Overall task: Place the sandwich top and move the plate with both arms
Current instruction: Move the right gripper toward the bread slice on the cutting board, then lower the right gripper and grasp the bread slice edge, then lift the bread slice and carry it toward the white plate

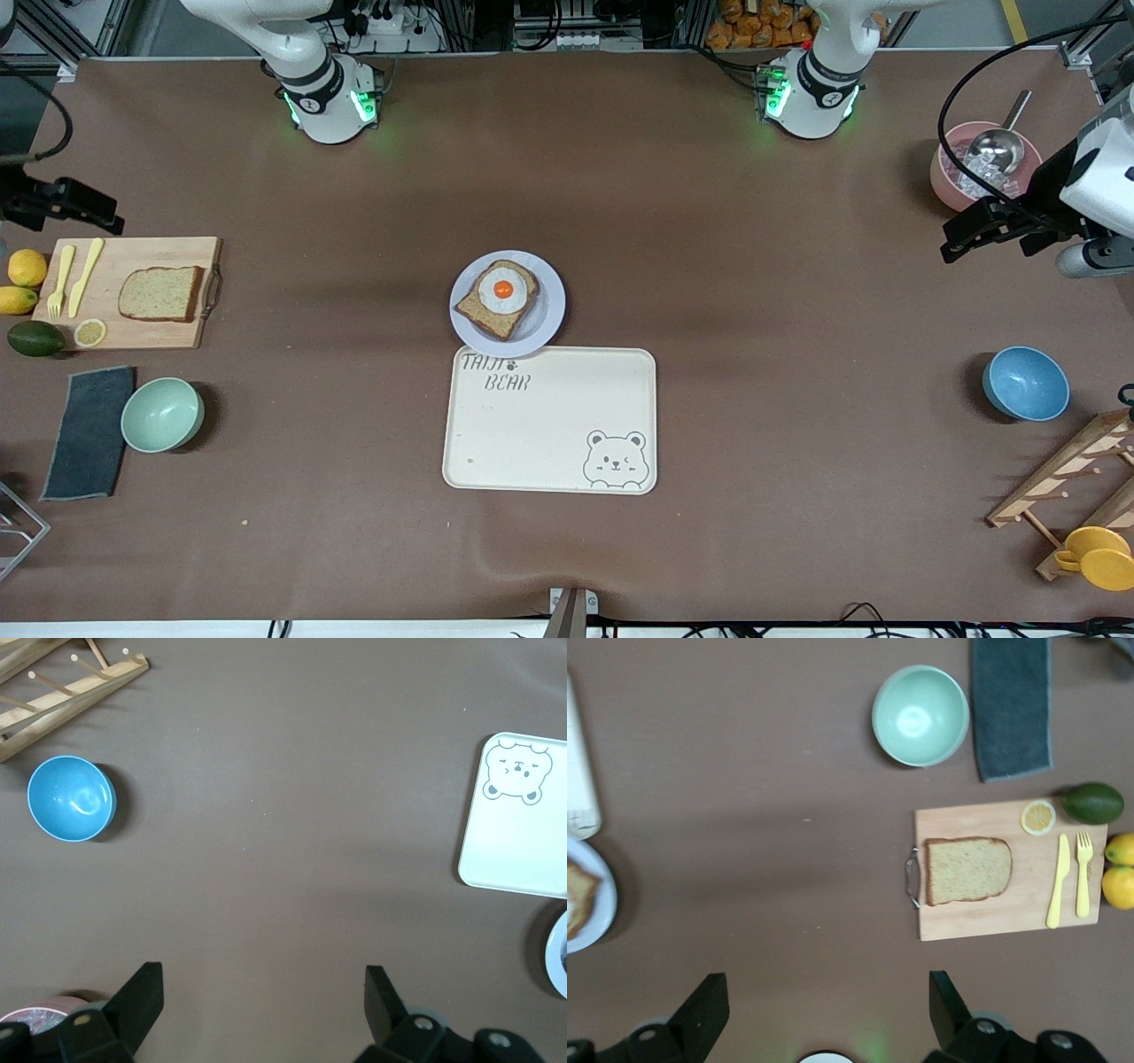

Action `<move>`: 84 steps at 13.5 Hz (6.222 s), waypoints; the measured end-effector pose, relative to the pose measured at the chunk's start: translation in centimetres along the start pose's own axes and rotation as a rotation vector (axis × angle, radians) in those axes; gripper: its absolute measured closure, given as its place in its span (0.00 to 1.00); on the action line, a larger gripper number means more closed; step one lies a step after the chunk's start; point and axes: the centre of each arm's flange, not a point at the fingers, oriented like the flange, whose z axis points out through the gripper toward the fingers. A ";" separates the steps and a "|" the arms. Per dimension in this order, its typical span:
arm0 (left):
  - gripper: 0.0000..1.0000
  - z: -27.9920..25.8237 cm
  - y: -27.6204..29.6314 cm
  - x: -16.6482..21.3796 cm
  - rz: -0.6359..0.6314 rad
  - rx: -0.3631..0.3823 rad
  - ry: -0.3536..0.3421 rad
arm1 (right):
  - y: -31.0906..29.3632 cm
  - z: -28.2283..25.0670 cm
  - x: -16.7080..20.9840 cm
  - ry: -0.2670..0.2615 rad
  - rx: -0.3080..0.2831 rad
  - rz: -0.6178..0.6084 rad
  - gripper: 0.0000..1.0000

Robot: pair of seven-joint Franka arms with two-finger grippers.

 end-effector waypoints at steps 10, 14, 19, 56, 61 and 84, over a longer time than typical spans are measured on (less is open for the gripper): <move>0.00 0.0 0.1 0.0 0.002 0.000 0.001 | 21.6 25.7 -0.4 -0.122 0.067 0.154 0.00; 0.00 0.0 0.1 0.0 0.002 0.000 0.001 | 22.8 32.3 -2.3 -0.058 0.056 0.081 0.00; 0.00 -0.1 0.1 0.0 0.002 0.000 0.001 | 25.5 39.6 -2.9 -0.042 0.043 -0.046 0.00; 0.00 0.0 0.1 0.0 0.000 0.000 0.000 | 29.1 38.0 0.2 -0.020 0.236 -0.056 0.93; 0.00 0.0 0.0 0.0 -0.001 0.000 0.000 | 28.6 35.0 1.3 -0.060 0.284 -0.089 0.93; 0.00 0.0 -0.4 0.2 -0.009 0.000 0.000 | -19.9 21.9 8.2 -0.040 0.484 -1.005 0.93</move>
